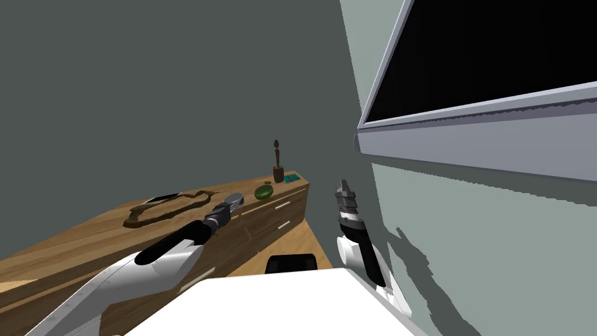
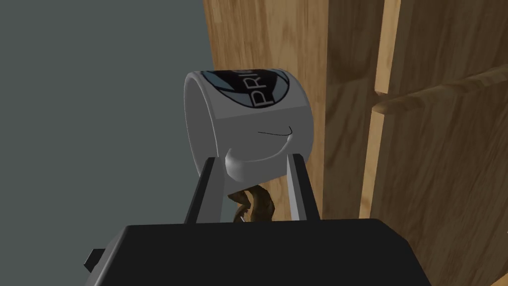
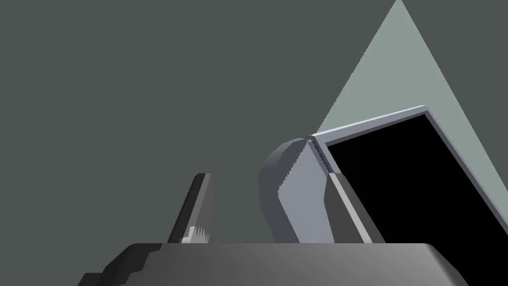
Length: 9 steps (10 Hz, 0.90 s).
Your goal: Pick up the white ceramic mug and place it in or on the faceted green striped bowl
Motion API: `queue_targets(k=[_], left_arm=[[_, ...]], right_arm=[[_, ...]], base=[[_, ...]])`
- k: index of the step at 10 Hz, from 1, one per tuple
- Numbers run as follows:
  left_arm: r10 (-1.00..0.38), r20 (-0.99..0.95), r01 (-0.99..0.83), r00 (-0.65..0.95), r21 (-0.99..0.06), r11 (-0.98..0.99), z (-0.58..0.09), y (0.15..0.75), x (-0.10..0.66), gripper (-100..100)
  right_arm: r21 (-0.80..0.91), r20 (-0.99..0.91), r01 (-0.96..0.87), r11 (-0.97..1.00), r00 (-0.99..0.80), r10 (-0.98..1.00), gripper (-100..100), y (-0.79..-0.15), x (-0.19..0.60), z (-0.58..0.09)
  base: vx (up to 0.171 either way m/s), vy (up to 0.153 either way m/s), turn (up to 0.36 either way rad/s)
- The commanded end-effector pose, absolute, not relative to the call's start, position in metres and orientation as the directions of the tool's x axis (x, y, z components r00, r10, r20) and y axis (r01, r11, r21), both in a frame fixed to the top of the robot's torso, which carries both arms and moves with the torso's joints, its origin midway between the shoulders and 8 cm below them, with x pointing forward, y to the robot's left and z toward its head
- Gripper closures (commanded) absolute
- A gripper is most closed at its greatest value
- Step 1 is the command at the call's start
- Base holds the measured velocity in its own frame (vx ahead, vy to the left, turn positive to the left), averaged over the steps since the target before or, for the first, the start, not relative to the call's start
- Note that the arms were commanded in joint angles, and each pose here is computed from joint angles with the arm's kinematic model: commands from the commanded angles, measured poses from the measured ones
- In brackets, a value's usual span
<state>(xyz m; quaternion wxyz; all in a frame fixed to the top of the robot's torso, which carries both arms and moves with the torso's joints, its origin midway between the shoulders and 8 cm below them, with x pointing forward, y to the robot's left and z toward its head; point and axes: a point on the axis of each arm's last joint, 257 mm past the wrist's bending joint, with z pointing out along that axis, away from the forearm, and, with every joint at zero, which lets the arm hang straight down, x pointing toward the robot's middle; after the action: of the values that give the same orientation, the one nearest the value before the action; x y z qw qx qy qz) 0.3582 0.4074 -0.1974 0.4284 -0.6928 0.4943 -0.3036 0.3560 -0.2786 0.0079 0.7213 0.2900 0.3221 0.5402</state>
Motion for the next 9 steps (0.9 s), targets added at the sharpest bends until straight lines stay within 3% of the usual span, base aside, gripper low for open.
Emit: queue_targets(k=[1,5,9], left_arm=[[-0.945,0.0,-0.421,0.328,-0.895,-0.146,-0.19,0.408,0.358,100],[-0.952,0.003,-0.381,0.307,-0.916,-0.126,-0.157,0.399,0.358,100],[-0.958,0.006,-0.348,0.285,-0.931,-0.109,-0.134,0.39,0.359,100]], right_arm=[[0.766,-0.151,-0.592,0.248,0.209,0.966,0,-0.279,0.356,0.008],[0.766,-0.151,-0.593,0.248,0.209,0.966,0,-0.279,0.356,0.008],[0.766,-0.152,-0.593,0.248,0.209,0.966,0,-0.279,0.356,0.008]], base=[[0.205,-0.164,-0.01],[0.155,-0.147,-0.006],[0.063,-0.044,-0.008]])
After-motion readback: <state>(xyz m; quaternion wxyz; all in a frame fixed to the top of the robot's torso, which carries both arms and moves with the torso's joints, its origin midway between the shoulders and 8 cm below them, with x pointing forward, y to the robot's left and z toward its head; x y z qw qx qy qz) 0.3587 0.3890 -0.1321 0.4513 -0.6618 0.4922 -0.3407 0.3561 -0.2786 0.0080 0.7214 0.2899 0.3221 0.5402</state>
